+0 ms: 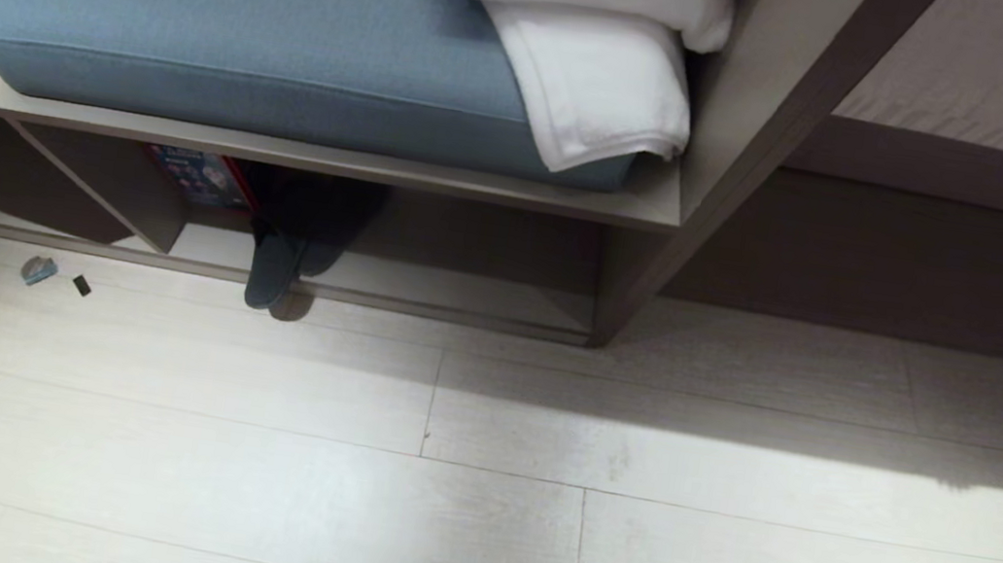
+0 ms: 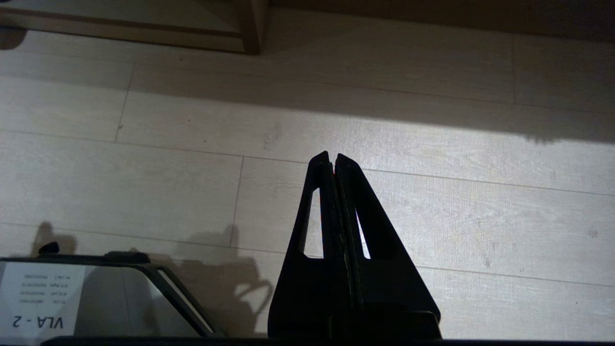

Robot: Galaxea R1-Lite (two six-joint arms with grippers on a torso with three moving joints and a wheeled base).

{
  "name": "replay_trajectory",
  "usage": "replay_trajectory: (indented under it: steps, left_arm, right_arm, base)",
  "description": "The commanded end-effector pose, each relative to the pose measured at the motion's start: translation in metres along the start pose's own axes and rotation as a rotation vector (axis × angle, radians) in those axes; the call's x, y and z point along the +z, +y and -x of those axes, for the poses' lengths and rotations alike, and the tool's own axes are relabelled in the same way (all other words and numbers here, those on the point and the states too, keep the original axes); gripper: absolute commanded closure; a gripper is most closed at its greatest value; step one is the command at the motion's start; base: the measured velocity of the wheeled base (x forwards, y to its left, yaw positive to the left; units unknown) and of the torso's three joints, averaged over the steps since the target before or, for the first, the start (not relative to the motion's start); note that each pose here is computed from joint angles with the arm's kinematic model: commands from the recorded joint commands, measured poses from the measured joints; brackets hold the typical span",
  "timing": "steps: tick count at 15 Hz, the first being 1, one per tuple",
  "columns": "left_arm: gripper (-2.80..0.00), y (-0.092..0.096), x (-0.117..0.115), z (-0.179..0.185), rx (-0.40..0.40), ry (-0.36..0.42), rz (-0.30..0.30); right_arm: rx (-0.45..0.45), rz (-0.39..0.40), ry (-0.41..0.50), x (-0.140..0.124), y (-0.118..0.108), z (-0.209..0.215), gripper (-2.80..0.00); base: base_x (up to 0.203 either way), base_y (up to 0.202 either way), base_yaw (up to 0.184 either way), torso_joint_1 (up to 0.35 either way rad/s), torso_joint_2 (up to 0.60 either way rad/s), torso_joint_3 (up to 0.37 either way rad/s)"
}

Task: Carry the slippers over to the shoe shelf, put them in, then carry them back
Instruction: Pick up the slippers in the shoe cabinet

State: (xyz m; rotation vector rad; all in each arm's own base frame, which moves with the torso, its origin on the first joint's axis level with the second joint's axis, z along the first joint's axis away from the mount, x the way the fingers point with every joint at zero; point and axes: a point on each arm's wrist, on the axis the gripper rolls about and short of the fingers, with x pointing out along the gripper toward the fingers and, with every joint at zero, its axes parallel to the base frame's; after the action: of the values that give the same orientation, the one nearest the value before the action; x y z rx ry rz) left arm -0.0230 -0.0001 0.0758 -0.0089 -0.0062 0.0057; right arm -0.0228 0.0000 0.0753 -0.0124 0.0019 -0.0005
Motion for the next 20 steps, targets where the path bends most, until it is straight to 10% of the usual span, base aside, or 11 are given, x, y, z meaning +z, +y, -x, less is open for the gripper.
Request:
replay_trajectory:
  steps: [1, 20]
  left_arm:
    - [0.0, 0.0, 0.0001, -0.0002, 0.0, 0.002, 0.0]
    - [0.0, 0.0, 0.0001, -0.0002, 0.0, 0.002, 0.0]
  right_arm:
    - [0.001, 0.001, 0.001, 0.0001, -0.0001, -0.0001, 0.0]
    - [0.0, 0.0, 0.001, 0.0001, -0.0001, -0.0001, 0.0]
  base:
    - [0.0, 0.0, 0.0, 0.003, 0.0, 0.194]
    - [0.0, 0.0, 0.0, 0.002, 0.0, 0.2]
